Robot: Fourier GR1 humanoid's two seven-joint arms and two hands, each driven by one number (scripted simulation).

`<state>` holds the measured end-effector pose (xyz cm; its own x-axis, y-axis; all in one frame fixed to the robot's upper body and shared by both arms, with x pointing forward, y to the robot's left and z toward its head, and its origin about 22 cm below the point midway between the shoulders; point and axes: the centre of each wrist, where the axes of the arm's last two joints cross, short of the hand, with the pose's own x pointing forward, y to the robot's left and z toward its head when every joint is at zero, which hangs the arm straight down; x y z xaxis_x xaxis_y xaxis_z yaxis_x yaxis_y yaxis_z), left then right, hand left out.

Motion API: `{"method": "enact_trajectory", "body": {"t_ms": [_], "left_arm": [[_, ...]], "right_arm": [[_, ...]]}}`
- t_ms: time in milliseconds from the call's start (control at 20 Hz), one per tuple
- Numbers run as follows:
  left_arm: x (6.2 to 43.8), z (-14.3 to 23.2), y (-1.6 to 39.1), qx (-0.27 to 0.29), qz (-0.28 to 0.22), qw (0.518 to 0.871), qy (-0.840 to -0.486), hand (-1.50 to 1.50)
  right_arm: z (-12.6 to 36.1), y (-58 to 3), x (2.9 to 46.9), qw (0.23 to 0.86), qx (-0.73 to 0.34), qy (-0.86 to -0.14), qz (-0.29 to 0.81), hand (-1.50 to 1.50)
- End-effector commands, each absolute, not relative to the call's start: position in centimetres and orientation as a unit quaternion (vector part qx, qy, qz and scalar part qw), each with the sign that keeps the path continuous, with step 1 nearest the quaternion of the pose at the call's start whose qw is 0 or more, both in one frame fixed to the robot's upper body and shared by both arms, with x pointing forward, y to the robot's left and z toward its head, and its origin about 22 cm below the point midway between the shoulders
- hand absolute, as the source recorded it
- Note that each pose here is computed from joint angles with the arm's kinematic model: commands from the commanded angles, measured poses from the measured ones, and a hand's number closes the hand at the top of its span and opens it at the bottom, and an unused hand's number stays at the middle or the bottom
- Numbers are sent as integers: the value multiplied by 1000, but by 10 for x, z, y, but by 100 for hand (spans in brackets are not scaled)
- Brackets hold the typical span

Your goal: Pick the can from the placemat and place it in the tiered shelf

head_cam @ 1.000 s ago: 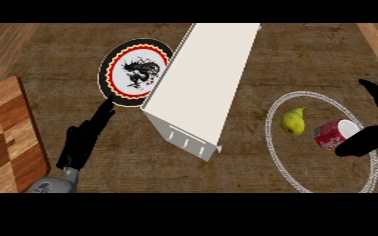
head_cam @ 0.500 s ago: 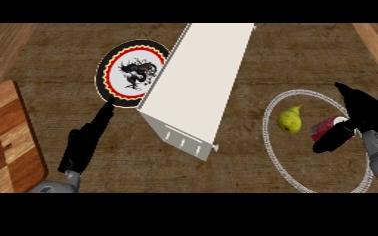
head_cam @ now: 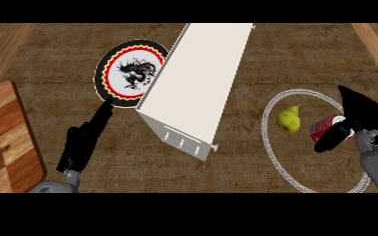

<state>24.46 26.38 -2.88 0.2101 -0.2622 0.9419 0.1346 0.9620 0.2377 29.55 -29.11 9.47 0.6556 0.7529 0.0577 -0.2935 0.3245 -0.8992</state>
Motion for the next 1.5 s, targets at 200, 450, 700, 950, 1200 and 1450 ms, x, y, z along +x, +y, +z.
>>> {"method": "enact_trajectory", "body": {"t_ms": [200, 450, 700, 950, 1200, 1450], "left_arm": [[235, -39, 264, 48, -138, 782, -606, 0], [244, -37, 251, 48, -129, 785, -605, 0], [230, -30, 260, 49, -133, 777, -613, 0], [244, -21, 272, 42, -131, 781, -609, 0], [230, -40, 257, 58, -131, 781, -608, 0], [231, -50, 264, 50, -140, 776, -613, 0]], "right_arm": [[82, -296, 286, 788, -484, -175, 338, -150], [83, -304, 291, 780, -492, -168, 350, -150], [28, -297, 295, 783, -484, -167, 353, -150], [54, -309, 318, 791, -471, -169, 350, -150], [52, -292, 324, 772, -457, -213, 387, 150], [11, -307, 309, 759, -476, -219, 387, 150]]}}
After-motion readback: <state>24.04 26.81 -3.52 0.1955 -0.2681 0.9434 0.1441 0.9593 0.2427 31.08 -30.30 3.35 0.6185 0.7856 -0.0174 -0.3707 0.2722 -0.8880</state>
